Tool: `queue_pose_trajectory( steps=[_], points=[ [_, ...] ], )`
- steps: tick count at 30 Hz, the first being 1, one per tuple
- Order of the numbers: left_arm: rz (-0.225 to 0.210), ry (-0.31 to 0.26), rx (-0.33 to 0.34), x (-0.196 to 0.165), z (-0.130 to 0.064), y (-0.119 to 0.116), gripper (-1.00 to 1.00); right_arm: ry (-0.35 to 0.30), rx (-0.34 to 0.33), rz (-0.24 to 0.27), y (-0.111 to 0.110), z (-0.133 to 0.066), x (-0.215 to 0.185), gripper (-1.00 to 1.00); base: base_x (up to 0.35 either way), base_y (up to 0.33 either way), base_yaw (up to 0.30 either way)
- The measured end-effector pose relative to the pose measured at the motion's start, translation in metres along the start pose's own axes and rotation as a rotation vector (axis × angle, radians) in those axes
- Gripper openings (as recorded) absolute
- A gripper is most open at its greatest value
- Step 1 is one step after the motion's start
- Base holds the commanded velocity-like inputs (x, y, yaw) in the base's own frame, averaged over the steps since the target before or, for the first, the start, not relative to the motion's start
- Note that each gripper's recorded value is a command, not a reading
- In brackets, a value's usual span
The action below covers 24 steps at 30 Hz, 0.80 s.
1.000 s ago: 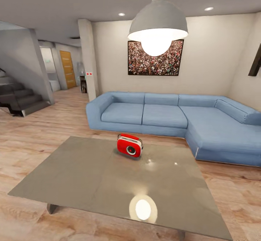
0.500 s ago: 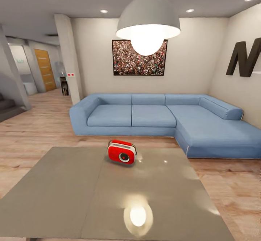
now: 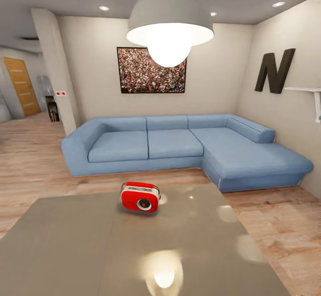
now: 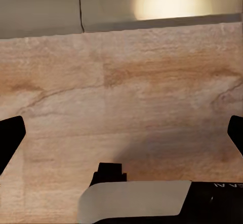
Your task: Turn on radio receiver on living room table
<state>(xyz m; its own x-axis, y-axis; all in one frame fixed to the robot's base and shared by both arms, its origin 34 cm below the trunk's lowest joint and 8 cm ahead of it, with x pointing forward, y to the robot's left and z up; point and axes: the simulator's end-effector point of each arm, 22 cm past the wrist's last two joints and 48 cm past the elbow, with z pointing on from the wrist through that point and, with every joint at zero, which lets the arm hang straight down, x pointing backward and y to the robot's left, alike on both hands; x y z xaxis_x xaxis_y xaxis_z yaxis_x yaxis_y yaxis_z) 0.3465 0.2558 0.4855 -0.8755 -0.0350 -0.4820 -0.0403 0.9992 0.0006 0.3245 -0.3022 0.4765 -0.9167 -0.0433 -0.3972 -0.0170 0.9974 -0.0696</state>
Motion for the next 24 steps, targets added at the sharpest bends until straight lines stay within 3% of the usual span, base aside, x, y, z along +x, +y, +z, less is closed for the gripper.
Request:
queue_pose_trajectory(
  steps=[6, 12, 19, 24],
  points=[
    [0.003, -0.017, 0.001, -0.004, 0.0, -0.001, 1.0, 0.0, 0.0, 0.0, 0.0, 0.0, 0.0, 1.0, 0.056, 0.03, -0.083],
    [-0.005, -0.086, -0.002, -0.019, -0.001, 0.0, 1.0, 0.0, 0.0, 0.0, 0.0, 0.0, 0.0, 1.0, 0.005, 0.003, -0.008],
    [-0.005, -0.089, -0.003, -0.02, -0.001, 0.001, 1.0, 0.0, 0.0, 0.0, 0.0, 0.0, 0.0, 1.0, 0.0, 0.0, 0.017],
    [-0.002, -0.091, 0.008, -0.02, -0.001, -0.007, 1.0, 0.0, 0.0, 0.0, 0.0, 0.0, 0.0, 1.0, 0.0, 0.0, 0.202]
  ],
)
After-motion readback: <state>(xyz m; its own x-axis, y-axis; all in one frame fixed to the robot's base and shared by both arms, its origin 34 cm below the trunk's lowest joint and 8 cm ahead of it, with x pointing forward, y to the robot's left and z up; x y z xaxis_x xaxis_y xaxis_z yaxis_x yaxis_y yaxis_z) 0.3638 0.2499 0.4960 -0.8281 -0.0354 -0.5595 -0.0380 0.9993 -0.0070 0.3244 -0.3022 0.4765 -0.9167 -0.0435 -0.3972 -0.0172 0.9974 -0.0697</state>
